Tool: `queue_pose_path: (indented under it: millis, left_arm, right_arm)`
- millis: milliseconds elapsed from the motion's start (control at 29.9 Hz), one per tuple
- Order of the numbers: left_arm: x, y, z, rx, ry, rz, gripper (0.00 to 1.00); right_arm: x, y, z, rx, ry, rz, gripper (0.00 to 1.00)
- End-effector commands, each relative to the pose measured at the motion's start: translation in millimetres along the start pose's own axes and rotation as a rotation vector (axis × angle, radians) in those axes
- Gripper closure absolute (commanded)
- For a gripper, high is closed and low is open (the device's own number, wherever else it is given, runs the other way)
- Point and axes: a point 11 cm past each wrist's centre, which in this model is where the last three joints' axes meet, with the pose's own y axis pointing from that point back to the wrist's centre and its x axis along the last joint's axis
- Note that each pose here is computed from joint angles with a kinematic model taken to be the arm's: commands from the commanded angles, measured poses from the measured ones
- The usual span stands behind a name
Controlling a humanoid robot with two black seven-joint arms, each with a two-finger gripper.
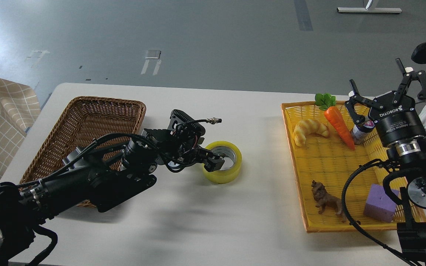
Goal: Place and transfer tape with both arms
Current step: 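Reach the left gripper toward the tape roll and grip its rim, then lift the tape roll with the left gripper and carry it over the basket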
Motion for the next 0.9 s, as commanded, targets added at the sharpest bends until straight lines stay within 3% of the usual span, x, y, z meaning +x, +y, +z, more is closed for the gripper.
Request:
queue_pose_path:
  millis: [0,268,334,635,869]
  left_arm:
    - [-1,-1,0,0.002,-0.001,-0.004,0.43]
    - [-3,-1,1,-0.008,-0.005,-0.005,0.77]
    - [-7,-3,3,0.000,-0.026,-0.022,1.00]
    - [-3,-1,4,0.024,-0.064,-0.026,1.00]
    - [66,30,-21,0.027,-0.076,0.084,1.00]
  right_arm:
    - [0,0,0,0.000,0.000,0.000,0.01]
    - [0,0,0,0.000,0.000,0.000,0.01]
    - [0,0,0,0.000,0.001,0.000,0.01]
    - [0,0,0,0.000,0.001,0.000,0.01]
    - [1,1,1,-0.002,0.000,0.003,0.01]
